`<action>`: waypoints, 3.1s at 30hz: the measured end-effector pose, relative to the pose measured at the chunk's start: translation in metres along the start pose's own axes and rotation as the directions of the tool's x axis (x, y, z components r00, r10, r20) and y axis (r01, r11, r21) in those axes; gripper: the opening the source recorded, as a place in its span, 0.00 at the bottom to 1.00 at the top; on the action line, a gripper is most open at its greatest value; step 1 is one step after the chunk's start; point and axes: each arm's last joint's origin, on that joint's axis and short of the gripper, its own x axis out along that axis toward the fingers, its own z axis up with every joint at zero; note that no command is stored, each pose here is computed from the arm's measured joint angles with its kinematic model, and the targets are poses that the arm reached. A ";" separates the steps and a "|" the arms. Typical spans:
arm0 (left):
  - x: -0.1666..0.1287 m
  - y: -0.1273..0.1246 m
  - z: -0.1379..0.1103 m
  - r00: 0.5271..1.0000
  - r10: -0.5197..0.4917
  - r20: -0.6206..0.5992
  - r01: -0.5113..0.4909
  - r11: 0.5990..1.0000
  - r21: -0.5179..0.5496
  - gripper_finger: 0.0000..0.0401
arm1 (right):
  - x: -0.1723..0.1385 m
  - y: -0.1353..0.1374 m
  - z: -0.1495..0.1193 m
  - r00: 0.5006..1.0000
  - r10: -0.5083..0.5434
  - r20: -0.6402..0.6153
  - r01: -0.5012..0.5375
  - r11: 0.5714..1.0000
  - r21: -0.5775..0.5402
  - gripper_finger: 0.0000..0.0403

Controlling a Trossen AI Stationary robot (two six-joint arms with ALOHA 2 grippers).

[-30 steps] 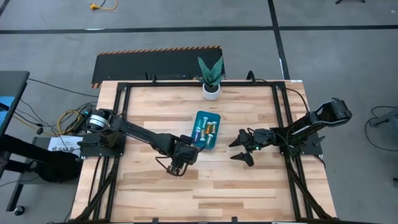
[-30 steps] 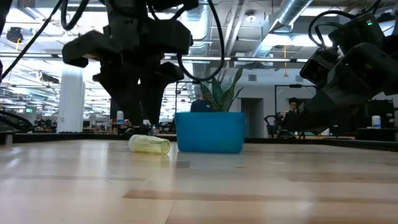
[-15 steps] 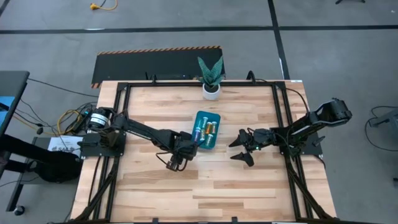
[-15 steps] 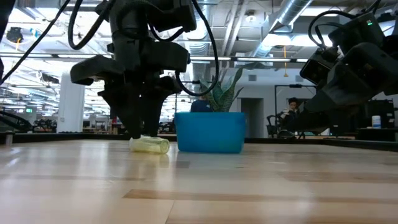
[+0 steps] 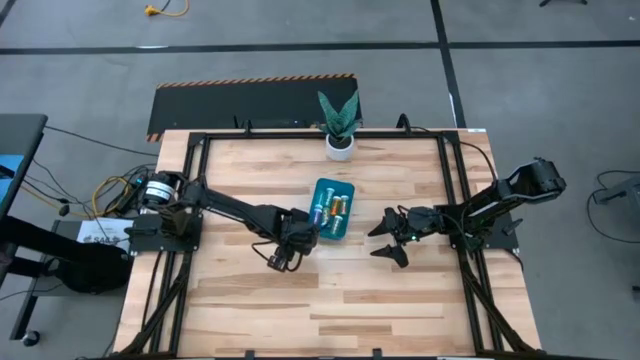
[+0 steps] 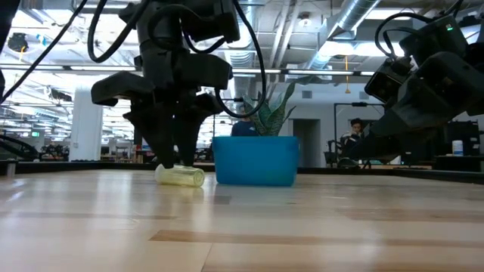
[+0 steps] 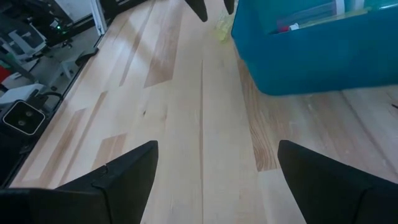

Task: Pick and place pill bottles into a basket
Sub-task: Put the yellow pill bottle into the bin

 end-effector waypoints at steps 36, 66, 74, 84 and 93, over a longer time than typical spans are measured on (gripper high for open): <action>0.022 0.009 -0.002 0.992 -0.125 0.000 0.125 0.992 -0.033 0.42 | 0.000 -0.001 0.001 0.998 -0.052 0.019 0.052 0.999 0.000 0.81; -0.036 0.025 0.037 1.000 -0.015 -0.012 0.016 1.000 0.018 0.23 | 0.000 -0.001 0.001 0.999 -0.049 0.018 0.048 0.999 0.008 0.81; -0.074 0.053 0.065 0.970 0.197 0.144 -0.209 0.975 0.076 0.25 | 0.000 -0.001 0.001 0.999 -0.049 0.018 0.049 0.999 0.008 0.81; -0.090 0.121 0.071 0.836 0.393 0.383 -0.324 0.917 -0.234 0.25 | 0.000 -0.001 0.000 0.999 -0.045 0.016 0.045 0.999 0.008 0.81; -0.081 0.167 0.042 0.864 0.386 0.325 0.002 0.641 -0.767 0.25 | 0.000 0.004 -0.001 1.000 -0.023 0.008 0.023 1.000 -0.003 0.81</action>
